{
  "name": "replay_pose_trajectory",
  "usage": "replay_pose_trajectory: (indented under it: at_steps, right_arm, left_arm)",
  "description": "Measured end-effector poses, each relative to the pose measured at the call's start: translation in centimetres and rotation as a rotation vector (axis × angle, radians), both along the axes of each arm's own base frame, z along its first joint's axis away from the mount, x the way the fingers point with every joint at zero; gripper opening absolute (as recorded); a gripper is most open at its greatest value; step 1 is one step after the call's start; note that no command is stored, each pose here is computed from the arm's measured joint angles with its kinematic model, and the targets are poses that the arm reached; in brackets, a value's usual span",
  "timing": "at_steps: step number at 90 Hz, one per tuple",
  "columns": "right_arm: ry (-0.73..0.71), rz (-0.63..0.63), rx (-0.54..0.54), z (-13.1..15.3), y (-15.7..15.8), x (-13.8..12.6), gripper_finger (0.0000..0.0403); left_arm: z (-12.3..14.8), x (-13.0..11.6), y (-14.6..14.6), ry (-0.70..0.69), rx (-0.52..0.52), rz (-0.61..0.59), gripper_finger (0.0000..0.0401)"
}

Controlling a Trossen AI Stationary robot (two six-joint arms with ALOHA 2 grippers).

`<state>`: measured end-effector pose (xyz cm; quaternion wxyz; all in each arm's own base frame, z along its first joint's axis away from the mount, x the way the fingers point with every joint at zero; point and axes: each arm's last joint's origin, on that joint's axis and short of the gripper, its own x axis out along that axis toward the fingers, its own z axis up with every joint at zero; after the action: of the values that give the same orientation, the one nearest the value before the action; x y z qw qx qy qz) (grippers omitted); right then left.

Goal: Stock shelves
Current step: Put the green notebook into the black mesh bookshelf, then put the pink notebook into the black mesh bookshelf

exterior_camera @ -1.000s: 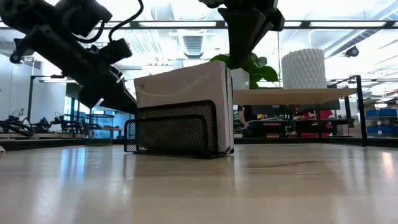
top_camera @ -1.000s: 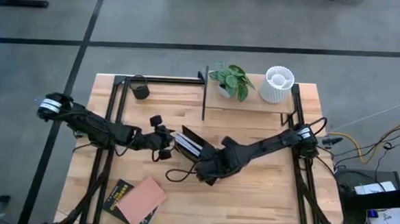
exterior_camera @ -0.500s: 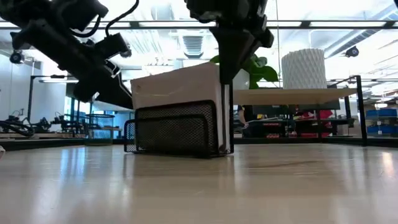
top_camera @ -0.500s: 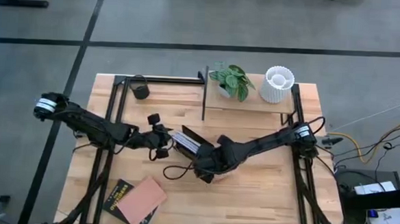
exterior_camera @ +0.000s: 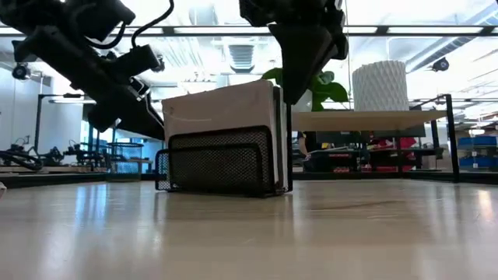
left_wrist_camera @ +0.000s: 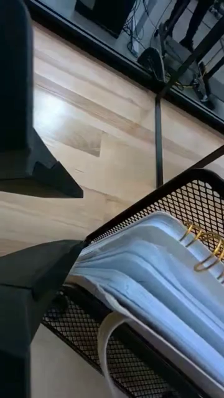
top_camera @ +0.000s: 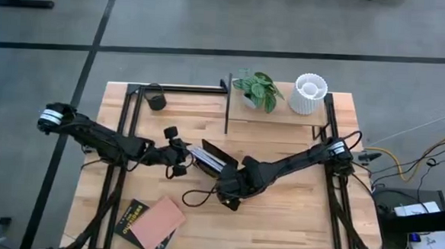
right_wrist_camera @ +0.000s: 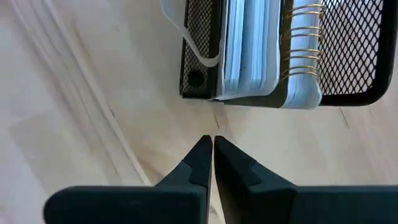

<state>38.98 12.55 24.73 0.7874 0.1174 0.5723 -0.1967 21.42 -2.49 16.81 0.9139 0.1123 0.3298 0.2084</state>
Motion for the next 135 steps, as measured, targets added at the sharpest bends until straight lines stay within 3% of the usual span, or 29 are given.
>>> replay_pose_trajectory:
  at_steps: [30,53,70,91,108,135]
  right_arm:
    - [-0.009,0.001,-0.005,0.0,0.0,0.1,0.0000]
    - [-0.012,0.001,-0.004,0.0,0.0,0.1,0.0000]
    - [-0.032,0.001,0.003,0.0,0.1,0.3,0.0000]
    - [-0.042,0.014,0.006,0.0,0.4,0.3,0.0000]
    - [-0.093,0.071,0.026,0.1,2.9,-0.1,0.0000]
    - [-0.317,0.231,0.065,-1.3,8.9,1.0,0.0000]
  left_arm:
    - [0.0,0.1,-0.2,-0.016,-0.082,-0.042,0.0100]
    - [-1.0,-1.2,0.0,0.164,-0.074,-0.014,0.0105]
    - [-0.4,-2.4,-0.2,0.273,-0.249,0.024,0.0109]
    - [0.4,-3.0,-2.0,0.246,-0.417,-0.045,0.0103]
    - [0.6,-3.9,-4.8,0.222,-0.492,-0.104,0.0100]
    - [1.4,-5.4,-9.7,0.104,-0.649,-0.235,0.0099]
